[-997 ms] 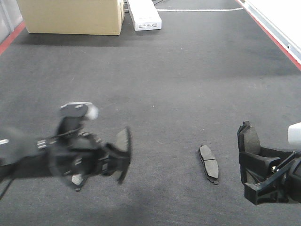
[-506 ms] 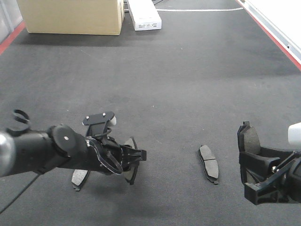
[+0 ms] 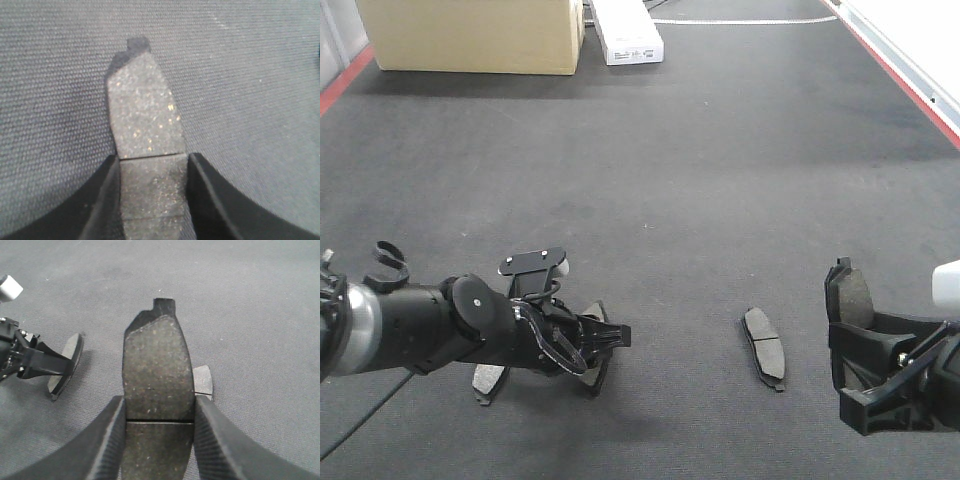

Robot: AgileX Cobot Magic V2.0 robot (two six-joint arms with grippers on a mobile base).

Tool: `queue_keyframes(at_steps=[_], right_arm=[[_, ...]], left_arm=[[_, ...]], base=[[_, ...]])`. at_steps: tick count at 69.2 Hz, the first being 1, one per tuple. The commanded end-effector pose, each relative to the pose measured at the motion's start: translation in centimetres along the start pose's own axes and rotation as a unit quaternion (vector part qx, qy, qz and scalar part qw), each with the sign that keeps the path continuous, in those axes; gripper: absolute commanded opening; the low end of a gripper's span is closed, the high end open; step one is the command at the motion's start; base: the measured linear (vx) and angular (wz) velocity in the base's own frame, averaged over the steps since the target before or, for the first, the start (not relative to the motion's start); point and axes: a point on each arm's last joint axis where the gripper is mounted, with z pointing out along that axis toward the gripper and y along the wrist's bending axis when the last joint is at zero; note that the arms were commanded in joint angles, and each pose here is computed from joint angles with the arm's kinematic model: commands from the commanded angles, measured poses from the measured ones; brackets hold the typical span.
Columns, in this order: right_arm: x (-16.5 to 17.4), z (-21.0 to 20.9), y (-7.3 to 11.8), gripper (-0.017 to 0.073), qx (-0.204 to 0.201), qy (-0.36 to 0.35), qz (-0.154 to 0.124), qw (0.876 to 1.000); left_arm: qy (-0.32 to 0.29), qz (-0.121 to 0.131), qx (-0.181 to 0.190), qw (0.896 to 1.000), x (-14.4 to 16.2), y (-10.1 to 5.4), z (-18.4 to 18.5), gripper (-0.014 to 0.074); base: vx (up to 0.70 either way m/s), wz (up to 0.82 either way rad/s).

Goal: Move and align brake pads A on conveyor
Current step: 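Lower the left gripper's brake pad onto the belt beside the placed pads, then open the left gripper and raise it away from the pad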

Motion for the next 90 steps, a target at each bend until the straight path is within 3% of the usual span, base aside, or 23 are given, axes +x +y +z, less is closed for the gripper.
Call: queue_keyframes(at_steps=[1,29,39,56,63,78,90], right_arm=[[-1.8,-0.5,0.3,-0.001,-0.013,-0.059,-0.011,0.998],[-1.8,-0.5,0.3,-0.001,-0.013,-0.059,-0.011,0.998],[-1.8,-0.5,0.3,-0.001,-0.013,-0.059,-0.011,0.998],[-1.8,-0.5,0.3,-0.001,-0.013,-0.059,-0.011,0.998],[-1.8,-0.5,0.3,-0.001,-0.013,-0.059,-0.011,0.998],[-1.8,-0.5,0.3,-0.001,-0.013,-0.059,-0.011,0.998],[-1.8,-0.5,0.3,-0.001,-0.013,-0.059,-0.011,0.998]], left_arm=[[-0.036,-0.002,0.008,0.999,-1.3,-0.7,-0.9,0.0204],[-0.037,-0.002,0.006,0.999,-1.3,-0.6,-0.8,0.0337],[-0.036,-0.017,0.007,0.999,-1.3,-0.6,-0.8,0.0346],[-0.044,-0.015,0.008,0.999,-1.4,-0.7,-1.1,0.0346],[-0.064,0.003,0.014,0.998,-2.0,-1.2,-2.3,0.0346],[-0.134,0.09,0.036,0.986,-3.2,-2.9,-7.8,0.0335],[-0.182,0.139,0.042,0.973,-1.9,-2.8,-12.5,0.0202]], base=[[0.0,0.0],[0.0,0.0],[0.0,0.0],[0.0,0.0],[0.0,0.0],[0.0,0.0],[0.0,0.0]])
